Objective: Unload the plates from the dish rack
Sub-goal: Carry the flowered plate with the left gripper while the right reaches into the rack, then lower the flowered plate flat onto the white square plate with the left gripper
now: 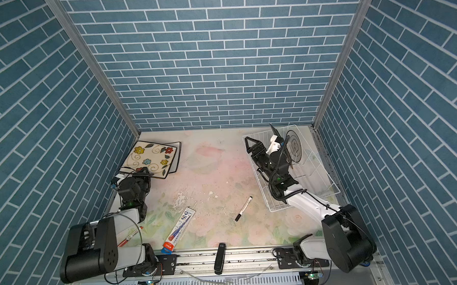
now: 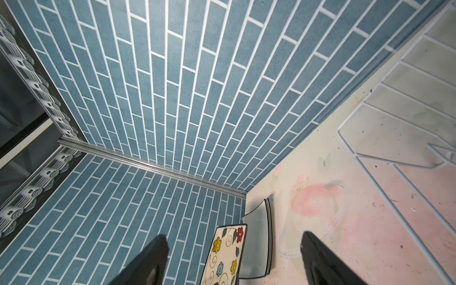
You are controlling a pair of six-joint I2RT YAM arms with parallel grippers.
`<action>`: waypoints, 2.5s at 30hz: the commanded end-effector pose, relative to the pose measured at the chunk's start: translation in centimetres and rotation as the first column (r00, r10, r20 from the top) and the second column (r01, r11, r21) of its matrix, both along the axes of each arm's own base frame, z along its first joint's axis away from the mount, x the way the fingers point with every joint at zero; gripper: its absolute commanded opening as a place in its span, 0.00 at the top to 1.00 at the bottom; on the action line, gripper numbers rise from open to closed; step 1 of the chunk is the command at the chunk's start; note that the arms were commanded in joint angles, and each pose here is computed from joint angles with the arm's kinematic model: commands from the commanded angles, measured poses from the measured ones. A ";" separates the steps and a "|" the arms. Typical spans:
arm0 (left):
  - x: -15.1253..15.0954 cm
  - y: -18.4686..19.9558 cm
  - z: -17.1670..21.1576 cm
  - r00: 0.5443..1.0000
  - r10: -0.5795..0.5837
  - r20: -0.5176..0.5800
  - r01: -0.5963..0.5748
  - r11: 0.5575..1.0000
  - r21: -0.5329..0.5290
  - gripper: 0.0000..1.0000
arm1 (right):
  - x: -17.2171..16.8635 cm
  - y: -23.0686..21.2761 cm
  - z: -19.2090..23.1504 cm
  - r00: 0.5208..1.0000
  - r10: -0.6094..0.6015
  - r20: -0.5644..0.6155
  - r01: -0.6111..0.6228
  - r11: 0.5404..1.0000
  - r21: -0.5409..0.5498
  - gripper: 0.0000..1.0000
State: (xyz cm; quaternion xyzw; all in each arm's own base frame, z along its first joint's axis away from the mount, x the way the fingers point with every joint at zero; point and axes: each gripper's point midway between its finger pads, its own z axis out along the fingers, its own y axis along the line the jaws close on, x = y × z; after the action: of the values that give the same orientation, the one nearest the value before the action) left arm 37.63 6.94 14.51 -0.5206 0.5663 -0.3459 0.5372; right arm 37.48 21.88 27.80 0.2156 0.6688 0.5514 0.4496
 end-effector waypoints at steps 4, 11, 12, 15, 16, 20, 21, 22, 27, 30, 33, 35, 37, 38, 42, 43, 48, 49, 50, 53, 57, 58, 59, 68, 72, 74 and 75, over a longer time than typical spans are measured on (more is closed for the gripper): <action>1.1 0.7 7.6 0.934 0.008 0.358 0.011 0.999 -0.050 1.00 | 0.5 1.6 1.0 0.997 0.076 0.035 -0.077 0.997 0.030 0.15; 1.6 1.1 6.5 0.941 0.019 0.338 -0.003 0.999 -0.048 1.00 | 1.1 2.2 0.5 0.996 0.090 0.022 -0.091 0.995 0.045 0.15; 1.7 1.2 6.5 0.941 0.022 0.337 -0.007 0.999 -0.044 1.00 | 1.2 2.3 0.5 0.995 0.093 0.022 -0.094 0.995 0.045 0.15; 2.0 1.4 6.2 0.943 0.027 0.331 -0.011 0.999 -0.050 1.00 | 1.4 2.7 0.1 0.995 0.103 0.008 -0.103 0.994 0.044 0.15; 2.1 1.5 6.1 0.944 0.029 0.328 -0.012 0.999 -0.053 1.00 | 1.5 2.8 0.1 0.994 0.106 0.005 -0.106 0.993 0.045 0.15; 2.4 1.8 5.5 0.948 0.043 0.314 -0.026 0.998 -0.060 1.00 | 1.9 3.1 -0.8 0.993 0.114 -0.022 -0.113 0.992 0.053 0.16; 2.5 1.9 5.3 0.950 0.047 0.308 -0.030 0.998 -0.061 1.00 | 2.0 3.2 -1.0 0.993 0.115 -0.024 -0.114 0.992 0.057 0.17; 2.5 2.0 5.1 0.953 0.053 0.299 -0.036 0.997 -0.064 1.00 | 2.1 3.3 -1.1 0.993 0.119 -0.026 -0.118 0.991 0.060 0.17; 2.7 2.4 4.0 0.959 0.075 0.273 -0.059 0.996 -0.067 1.00 | 2.5 3.8 -1.2 0.990 0.135 -0.028 -0.132 0.988 0.076 0.19; 3.1 2.3 3.8 0.959 0.067 0.274 -0.050 0.996 -0.070 1.00 | 2.7 3.9 -1.4 0.990 0.135 -0.030 -0.132 0.988 0.082 0.19; 3.6 2.2 3.8 0.960 0.058 0.274 -0.036 0.996 -0.083 1.00 | 3.0 4.2 -1.5 0.989 0.142 -0.032 -0.139 0.987 0.083 0.20; 3.9 2.1 3.8 0.959 0.050 0.278 -0.025 0.995 -0.092 1.00 | 3.1 4.3 -1.6 0.989 0.144 -0.035 -0.141 0.987 0.083 0.20; 4.1 2.1 3.9 0.959 0.046 0.278 -0.021 0.996 -0.089 1.00 | 3.3 4.5 -1.6 0.989 0.145 -0.035 -0.142 0.986 0.083 0.20; 4.2 2.1 3.8 0.961 0.047 0.272 -0.023 0.996 -0.089 1.00 | 3.4 4.5 -1.6 0.989 0.146 -0.036 -0.142 0.986 0.084 0.20; 4.5 2.2 3.7 0.965 0.051 0.259 -0.028 0.995 -0.093 1.00 | 3.8 4.9 -1.7 0.988 0.152 -0.042 -0.148 0.985 0.085 0.21; 4.6 2.3 3.6 0.966 0.054 0.255 -0.030 0.995 -0.099 1.00 | 4.0 4.9 -1.8 0.987 0.153 -0.044 -0.149 0.985 0.084 0.21; 4.6 2.7 3.5 0.967 0.081 0.240 -0.058 0.993 -0.102 1.00 | 4.5 5.6 -2.1 0.984 0.174 -0.050 -0.168 0.980 0.104 0.22; 4.6 2.7 3.4 0.969 0.083 0.235 -0.060 0.993 -0.103 1.00 | 4.7 5.8 -2.0 0.982 0.180 -0.050 -0.174 0.979 0.107 0.22; 4.8 2.7 3.3 0.970 0.083 0.229 -0.061 0.993 -0.103 1.00 | 4.8 6.0 -1.9 0.981 0.186 -0.048 -0.180 0.978 0.109 0.22; 5.0 2.7 3.0 0.971 0.086 0.221 -0.064 0.993 -0.103 1.00 | 5.2 6.3 -2.2 0.981 0.187 -0.057 -0.181 0.978 0.107 0.22; 5.3 2.6 2.6 0.973 0.082 0.216 -0.060 0.992 -0.106 1.00 | 5.5 6.3 -2.5 0.980 0.182 -0.086 -0.174 0.981 0.089 0.22; 5.4 2.5 2.5 0.974 0.081 0.213 -0.058 0.992 -0.110 1.00 | 5.6 6.3 -2.6 0.979 0.181 -0.091 -0.174 0.982 0.075 0.23; 5.6 2.4 2.5 0.974 0.077 0.212 -0.055 0.992 -0.110 1.00 | 5.6 6.5 -2.5 0.978 0.186 -0.092 -0.180 0.982 0.062 0.22; 6.9 1.6 1.9 0.978 0.062 0.201 -0.038 0.992 -0.122 1.00 | 5.8 7.3 -2.3 0.972 0.218 -0.085 -0.215 0.976 0.041 0.23; 7.3 1.4 1.6 0.979 0.063 0.194 -0.038 0.991 -0.131 1.00 | 5.9 7.5 -2.3 0.970 0.227 -0.084 -0.224 0.974 0.041 0.24; 7.4 1.4 1.6 0.980 0.066 0.187 -0.042 0.991 -0.130 1.00 | 5.9 7.5 -2.3 0.970 0.229 -0.083 -0.226 0.973 0.042 0.24; 7.4 1.4 1.6 0.980 0.067 0.186 -0.043 0.991 -0.130 1.00 | 5.9 7.5 -2.3 0.969 0.231 -0.084 -0.228 0.973 0.041 0.24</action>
State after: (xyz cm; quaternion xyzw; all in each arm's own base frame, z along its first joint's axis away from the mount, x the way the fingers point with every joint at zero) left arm 43.07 7.96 8.77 -0.5878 0.5373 -0.3566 0.4885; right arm 42.89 28.86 23.84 0.1883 0.7077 0.5893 0.3412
